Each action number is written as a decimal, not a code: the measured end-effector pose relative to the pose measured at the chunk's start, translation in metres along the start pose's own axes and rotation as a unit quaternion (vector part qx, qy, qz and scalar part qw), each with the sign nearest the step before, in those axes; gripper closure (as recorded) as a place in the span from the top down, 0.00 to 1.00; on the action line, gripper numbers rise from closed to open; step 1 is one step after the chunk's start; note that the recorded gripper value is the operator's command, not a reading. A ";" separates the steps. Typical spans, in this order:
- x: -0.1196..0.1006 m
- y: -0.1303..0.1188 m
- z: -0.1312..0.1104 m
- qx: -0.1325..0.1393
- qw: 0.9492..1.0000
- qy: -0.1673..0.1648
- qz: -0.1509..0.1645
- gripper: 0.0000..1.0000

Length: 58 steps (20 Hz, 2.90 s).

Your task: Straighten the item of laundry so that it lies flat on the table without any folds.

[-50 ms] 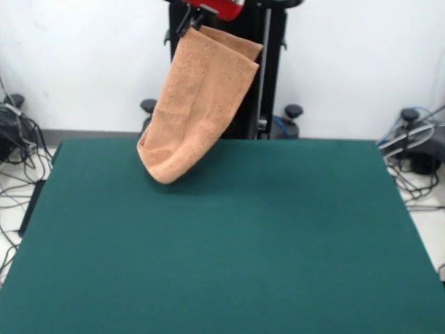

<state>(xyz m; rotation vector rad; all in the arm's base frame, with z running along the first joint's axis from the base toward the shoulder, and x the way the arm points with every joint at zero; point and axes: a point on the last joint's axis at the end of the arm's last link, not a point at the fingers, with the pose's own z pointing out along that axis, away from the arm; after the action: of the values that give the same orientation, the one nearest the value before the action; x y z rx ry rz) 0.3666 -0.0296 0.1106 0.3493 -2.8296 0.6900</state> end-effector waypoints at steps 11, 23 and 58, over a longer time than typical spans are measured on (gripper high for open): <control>-0.007 0.035 0.033 0.012 0.996 -0.005 -0.084 0.00; -0.036 0.089 0.086 0.023 0.988 -0.026 -0.147 0.00; -0.095 0.146 0.095 0.041 0.996 -0.078 -0.014 0.00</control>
<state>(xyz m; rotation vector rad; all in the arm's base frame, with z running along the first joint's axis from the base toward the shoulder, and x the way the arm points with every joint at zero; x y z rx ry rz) 0.4026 0.0684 -0.0580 0.4742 -2.9427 0.8081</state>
